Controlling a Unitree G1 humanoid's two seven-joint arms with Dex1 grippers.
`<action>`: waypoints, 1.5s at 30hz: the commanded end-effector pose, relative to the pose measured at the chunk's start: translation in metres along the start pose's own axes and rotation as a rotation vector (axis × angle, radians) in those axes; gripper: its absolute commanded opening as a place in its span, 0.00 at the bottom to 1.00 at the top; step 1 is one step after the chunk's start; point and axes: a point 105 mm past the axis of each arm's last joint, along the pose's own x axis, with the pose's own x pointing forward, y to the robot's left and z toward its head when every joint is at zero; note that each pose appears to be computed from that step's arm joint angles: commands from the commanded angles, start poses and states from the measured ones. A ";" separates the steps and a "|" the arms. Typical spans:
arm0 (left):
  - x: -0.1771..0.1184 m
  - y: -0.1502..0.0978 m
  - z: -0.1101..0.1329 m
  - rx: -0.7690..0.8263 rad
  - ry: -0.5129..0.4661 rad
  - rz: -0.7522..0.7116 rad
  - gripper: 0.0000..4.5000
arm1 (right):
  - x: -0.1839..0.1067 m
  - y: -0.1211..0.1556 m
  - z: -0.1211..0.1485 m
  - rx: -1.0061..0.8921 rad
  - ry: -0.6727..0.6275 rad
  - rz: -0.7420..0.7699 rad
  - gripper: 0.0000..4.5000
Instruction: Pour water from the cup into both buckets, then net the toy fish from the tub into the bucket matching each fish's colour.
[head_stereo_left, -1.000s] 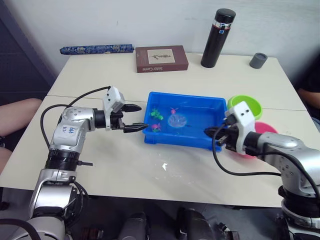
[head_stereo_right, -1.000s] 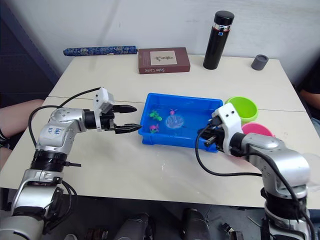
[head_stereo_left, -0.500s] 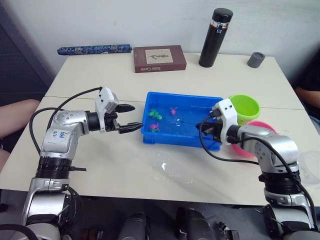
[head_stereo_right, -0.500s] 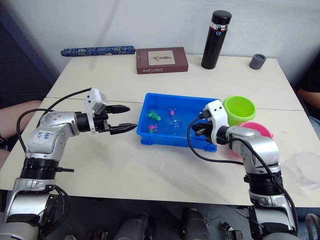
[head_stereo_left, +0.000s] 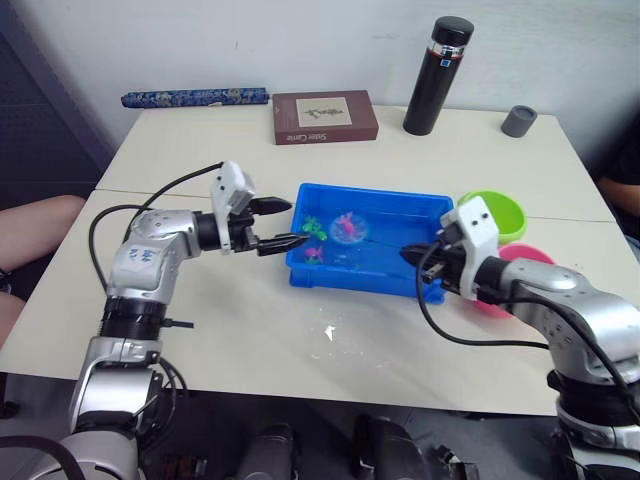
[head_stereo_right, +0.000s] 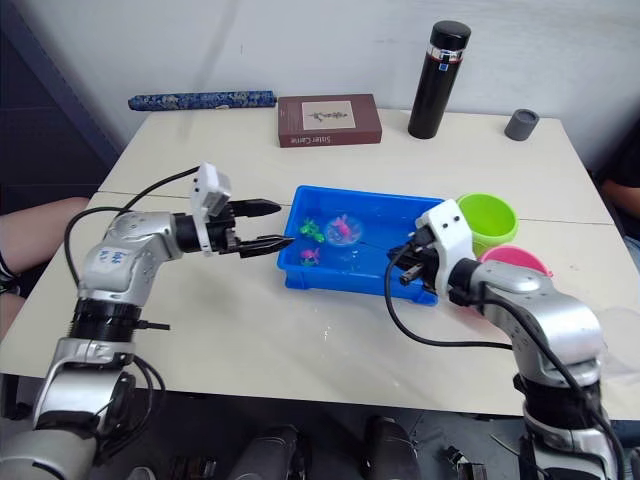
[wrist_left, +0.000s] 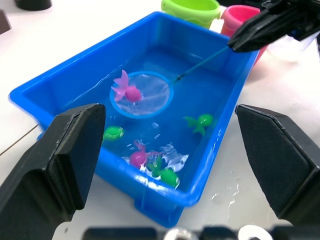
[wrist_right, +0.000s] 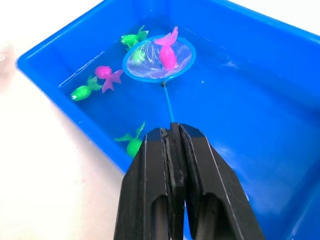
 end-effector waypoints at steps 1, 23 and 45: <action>0.017 -0.008 0.020 0.029 -0.064 -0.113 0.99 | -0.032 -0.001 0.015 -0.047 -0.064 -0.082 0.00; 0.091 -0.049 0.037 0.084 -0.128 -0.472 0.99 | -0.206 -0.035 -0.015 -0.218 0.148 -0.718 0.00; 0.086 -0.037 0.038 0.093 -0.127 -0.424 0.99 | -0.196 -0.041 -0.042 -1.442 0.592 -0.444 0.00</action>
